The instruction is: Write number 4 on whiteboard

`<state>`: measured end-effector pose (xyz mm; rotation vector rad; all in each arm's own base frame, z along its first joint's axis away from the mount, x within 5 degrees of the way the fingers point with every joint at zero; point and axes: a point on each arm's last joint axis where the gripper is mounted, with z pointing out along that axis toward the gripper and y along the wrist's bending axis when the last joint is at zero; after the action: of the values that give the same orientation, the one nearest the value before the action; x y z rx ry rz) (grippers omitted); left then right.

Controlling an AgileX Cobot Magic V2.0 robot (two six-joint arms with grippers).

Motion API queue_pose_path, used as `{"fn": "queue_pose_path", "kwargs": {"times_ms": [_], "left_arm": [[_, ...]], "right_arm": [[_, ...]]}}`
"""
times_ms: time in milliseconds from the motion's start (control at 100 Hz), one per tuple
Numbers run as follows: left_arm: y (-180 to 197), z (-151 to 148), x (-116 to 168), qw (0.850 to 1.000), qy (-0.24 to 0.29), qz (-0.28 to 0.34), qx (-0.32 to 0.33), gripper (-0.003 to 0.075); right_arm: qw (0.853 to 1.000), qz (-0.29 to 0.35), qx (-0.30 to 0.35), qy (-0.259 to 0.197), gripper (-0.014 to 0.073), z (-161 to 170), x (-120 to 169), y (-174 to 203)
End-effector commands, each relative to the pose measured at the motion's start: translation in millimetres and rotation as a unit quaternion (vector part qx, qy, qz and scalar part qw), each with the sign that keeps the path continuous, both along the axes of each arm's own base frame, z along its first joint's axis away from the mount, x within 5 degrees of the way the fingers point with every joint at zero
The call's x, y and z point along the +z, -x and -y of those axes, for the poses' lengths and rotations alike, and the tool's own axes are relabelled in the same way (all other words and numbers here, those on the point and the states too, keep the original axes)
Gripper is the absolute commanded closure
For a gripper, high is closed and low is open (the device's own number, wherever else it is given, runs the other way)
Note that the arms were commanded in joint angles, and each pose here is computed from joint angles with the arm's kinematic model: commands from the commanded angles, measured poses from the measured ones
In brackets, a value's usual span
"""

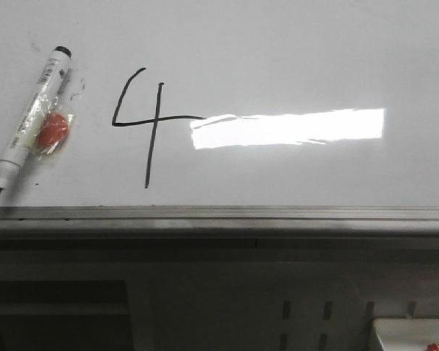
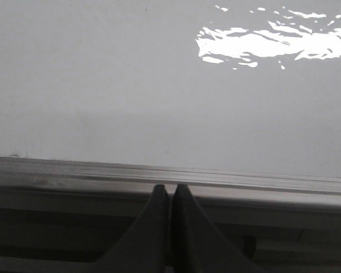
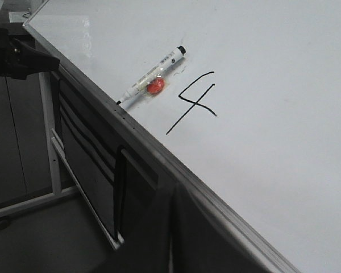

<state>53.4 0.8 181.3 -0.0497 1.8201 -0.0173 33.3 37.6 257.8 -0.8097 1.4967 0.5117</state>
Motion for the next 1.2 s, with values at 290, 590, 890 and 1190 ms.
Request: {"fn": "queue_pose_path", "kwargs": {"times_ms": [290,590,890,1190], "left_arm": [[-0.2,-0.1,-5.8,1.0,0.004,0.018,0.002,0.0741],[-0.2,-0.1,-5.8,1.0,0.004,0.018,0.002,0.0741],[-0.2,-0.1,-5.8,1.0,0.004,0.018,0.002,0.0741],[-0.2,-0.1,-5.8,1.0,0.004,0.018,0.002,0.0741]], "right_arm": [[0.999,0.036,-0.004,-0.029,0.0659,0.9,14.4,-0.1],[0.998,0.051,-0.027,-0.026,0.0659,2.7,16.0,-1.9],[0.957,0.098,-0.265,-0.064,0.0659,20.5,-4.9,-22.4],[0.912,0.083,-0.396,-0.069,0.0659,36.6,-51.0,-26.2]]}}
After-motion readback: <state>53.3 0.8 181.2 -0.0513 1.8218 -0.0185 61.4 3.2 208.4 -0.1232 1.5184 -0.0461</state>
